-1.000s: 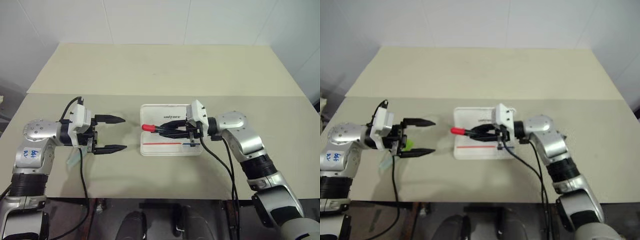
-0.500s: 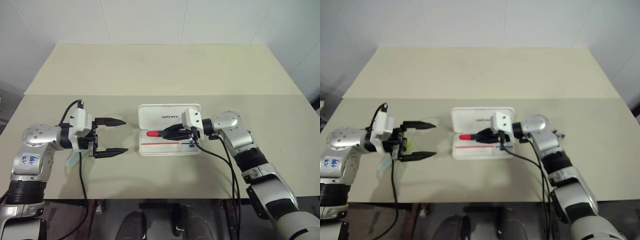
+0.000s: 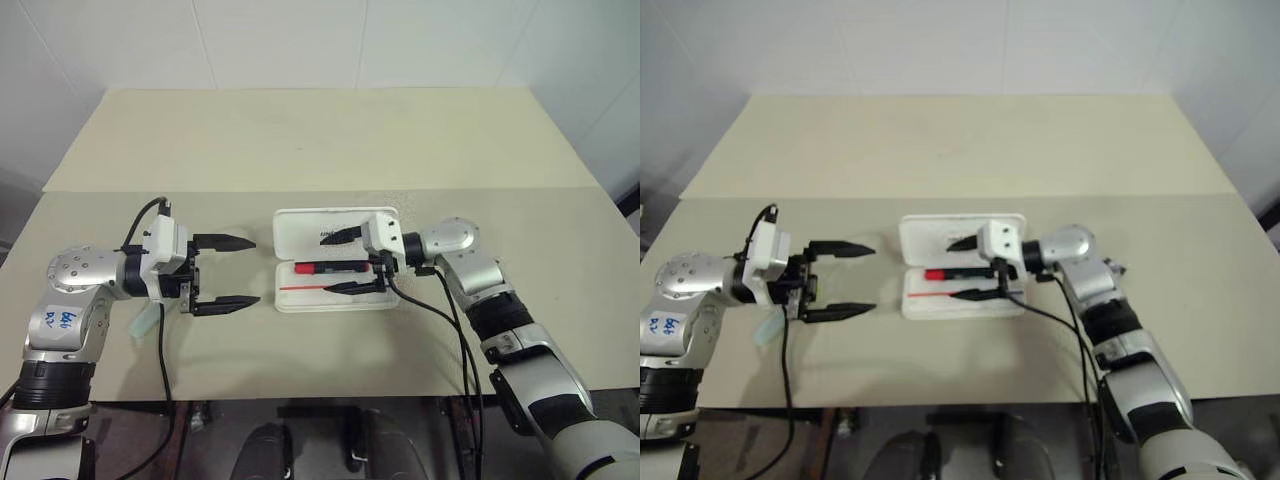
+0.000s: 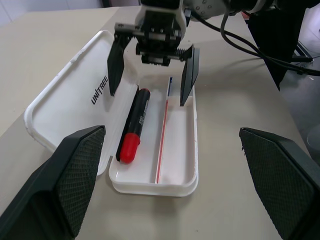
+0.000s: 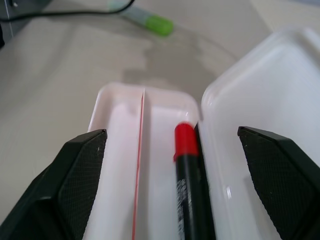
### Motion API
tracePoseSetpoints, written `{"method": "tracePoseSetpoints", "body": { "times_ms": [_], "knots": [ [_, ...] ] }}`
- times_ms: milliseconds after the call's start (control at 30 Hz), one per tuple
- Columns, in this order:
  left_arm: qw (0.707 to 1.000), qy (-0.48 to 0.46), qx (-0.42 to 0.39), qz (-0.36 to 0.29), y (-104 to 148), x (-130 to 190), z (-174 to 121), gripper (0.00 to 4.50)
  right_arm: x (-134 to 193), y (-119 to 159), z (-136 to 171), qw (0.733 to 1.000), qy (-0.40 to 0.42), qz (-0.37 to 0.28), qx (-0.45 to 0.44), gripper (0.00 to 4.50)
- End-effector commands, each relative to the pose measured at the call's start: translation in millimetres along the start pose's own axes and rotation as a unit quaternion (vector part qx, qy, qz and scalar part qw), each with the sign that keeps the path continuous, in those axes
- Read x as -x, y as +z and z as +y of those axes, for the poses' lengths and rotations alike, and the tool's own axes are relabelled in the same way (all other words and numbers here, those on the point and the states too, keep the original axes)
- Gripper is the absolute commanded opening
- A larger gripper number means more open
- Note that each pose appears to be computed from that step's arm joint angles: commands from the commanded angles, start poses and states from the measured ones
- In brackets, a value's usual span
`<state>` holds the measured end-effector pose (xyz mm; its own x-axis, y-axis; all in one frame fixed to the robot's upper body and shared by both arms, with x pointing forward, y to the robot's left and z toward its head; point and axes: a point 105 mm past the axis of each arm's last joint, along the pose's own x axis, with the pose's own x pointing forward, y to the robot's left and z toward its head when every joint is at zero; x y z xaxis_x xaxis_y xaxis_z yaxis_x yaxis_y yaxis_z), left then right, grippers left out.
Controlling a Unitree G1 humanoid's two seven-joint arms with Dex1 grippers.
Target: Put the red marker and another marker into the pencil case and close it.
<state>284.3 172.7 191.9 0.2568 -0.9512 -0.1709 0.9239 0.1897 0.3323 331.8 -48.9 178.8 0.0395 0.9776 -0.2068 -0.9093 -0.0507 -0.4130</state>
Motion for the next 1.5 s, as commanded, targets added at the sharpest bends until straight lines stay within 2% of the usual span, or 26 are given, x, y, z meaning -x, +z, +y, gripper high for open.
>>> {"method": "tracePoseSetpoints", "body": {
  "times_ms": [33,200,333,467,700,933,1233,1467,1500],
  "knots": [
    [1.0,0.017,-0.004,-0.014,7.1,1.7,-2.6,4.5,13.9,37.1,14.5,0.998,0.01,-0.059,-0.001,4.46],
    [0.992,0.121,0.024,-0.007,-7.6,27.5,-2.9,4.5,40.9,46.3,39.9,0.997,-0.022,-0.063,-0.042,4.46],
    [0.981,0.194,0.032,0.006,-15.0,52.0,-2.9,4.5,53.8,42.8,43.0,0.995,-0.056,-0.049,-0.065,4.46],
    [0.951,0.301,0.055,0.051,-33.9,104.6,-16.3,4.5,81.1,24.4,39.5,0.99,-0.114,-0.014,-0.078,4.46],
    [0.925,0.356,0.092,0.095,-60.1,143.7,-37.8,4.5,80.2,19.3,39.1,0.99,-0.119,-0.012,-0.073,4.46],
    [0.914,0.368,0.132,0.108,-87.8,149.3,-49.7,4.5,76.1,21.3,41.3,0.991,-0.116,-0.014,-0.069,4.46],
    [0.909,0.364,0.171,0.109,-122.6,137.4,-53.1,4.5,73.7,27.5,43.0,0.99,-0.126,-0.016,-0.066,4.46],
    [0.911,0.361,0.176,0.094,-130.7,125.5,-46.2,4.5,75.0,28.3,44.7,0.989,-0.134,-0.015,-0.068,4.46],
    [0.912,0.36,0.175,0.093,-131.4,123.1,-44.7,4.31,75.1,27.9,45.5,0.988,-0.135,-0.016,-0.068,4.5]
  ]
}}
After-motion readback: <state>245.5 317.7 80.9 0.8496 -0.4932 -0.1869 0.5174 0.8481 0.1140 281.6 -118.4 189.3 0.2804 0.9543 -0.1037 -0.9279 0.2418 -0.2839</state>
